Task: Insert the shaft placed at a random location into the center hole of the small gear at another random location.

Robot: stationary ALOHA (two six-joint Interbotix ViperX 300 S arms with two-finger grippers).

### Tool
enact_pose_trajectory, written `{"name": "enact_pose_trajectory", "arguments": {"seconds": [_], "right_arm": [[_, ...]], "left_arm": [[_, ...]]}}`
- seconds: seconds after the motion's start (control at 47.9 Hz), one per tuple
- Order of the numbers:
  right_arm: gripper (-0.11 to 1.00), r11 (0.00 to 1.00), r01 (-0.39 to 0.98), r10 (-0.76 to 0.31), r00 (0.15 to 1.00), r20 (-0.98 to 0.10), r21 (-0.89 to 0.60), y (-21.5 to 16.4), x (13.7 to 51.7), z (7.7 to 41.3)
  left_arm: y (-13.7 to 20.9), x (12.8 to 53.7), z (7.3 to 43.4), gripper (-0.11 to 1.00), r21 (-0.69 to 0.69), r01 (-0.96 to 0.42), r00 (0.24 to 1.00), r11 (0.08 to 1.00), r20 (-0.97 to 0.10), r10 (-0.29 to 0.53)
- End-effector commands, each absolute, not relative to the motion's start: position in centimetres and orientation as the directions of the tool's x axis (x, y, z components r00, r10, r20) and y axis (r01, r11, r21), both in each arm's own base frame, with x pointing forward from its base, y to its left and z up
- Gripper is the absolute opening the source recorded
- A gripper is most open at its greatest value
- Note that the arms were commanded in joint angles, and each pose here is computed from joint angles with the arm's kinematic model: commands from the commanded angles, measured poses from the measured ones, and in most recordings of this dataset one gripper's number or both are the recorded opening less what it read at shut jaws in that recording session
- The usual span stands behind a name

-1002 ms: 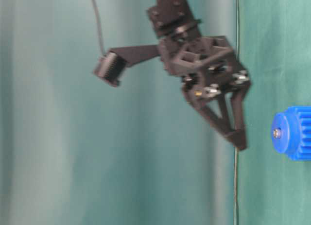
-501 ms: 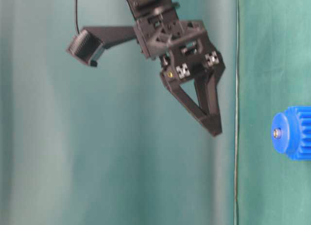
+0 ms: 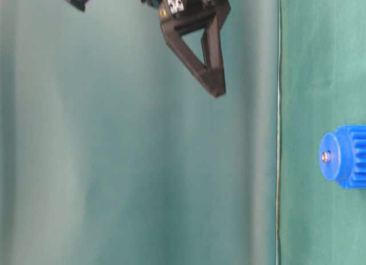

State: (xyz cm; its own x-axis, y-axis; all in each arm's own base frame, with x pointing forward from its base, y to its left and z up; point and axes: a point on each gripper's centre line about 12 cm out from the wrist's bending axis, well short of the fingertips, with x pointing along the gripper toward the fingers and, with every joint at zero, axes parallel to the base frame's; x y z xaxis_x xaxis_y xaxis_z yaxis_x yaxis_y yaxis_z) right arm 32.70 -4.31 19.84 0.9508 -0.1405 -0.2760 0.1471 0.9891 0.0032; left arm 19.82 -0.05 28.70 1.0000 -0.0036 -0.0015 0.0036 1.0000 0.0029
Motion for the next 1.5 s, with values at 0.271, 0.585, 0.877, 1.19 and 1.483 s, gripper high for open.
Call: {"name": "enact_pose_trajectory", "arguments": {"seconds": [0.271,0.585,0.877,1.19,1.483], "right_arm": [[0.67,0.989,0.149,-0.142,0.961,-0.238,0.012,-4.1,31.1,20.9],[0.67,0.989,0.148,-0.141,0.961,-0.238,0.01,-4.1,31.0,20.9],[0.67,0.989,0.148,-0.14,0.955,-0.261,0.011,-4.0,30.9,20.6],[0.67,0.989,0.148,-0.139,0.953,-0.27,0.011,-4.0,30.9,20.5],[0.67,0.989,0.147,-0.139,0.953,-0.269,0.01,-4.0,30.9,20.5]], "left_arm": [[-0.1,20.0,29.2,0.0,0.004,0.006,1.0,1.0,0.011,-0.006],[-0.1,20.0,29.2,0.0,0.004,0.004,1.0,1.0,0.009,-0.004],[-0.1,20.0,29.2,0.0,0.004,0.006,1.0,1.0,0.009,-0.006],[-0.1,20.0,29.2,0.0,0.004,0.006,1.0,1.0,0.011,-0.006],[-0.1,20.0,29.2,0.0,0.004,0.006,1.0,1.0,0.011,-0.006]]}}
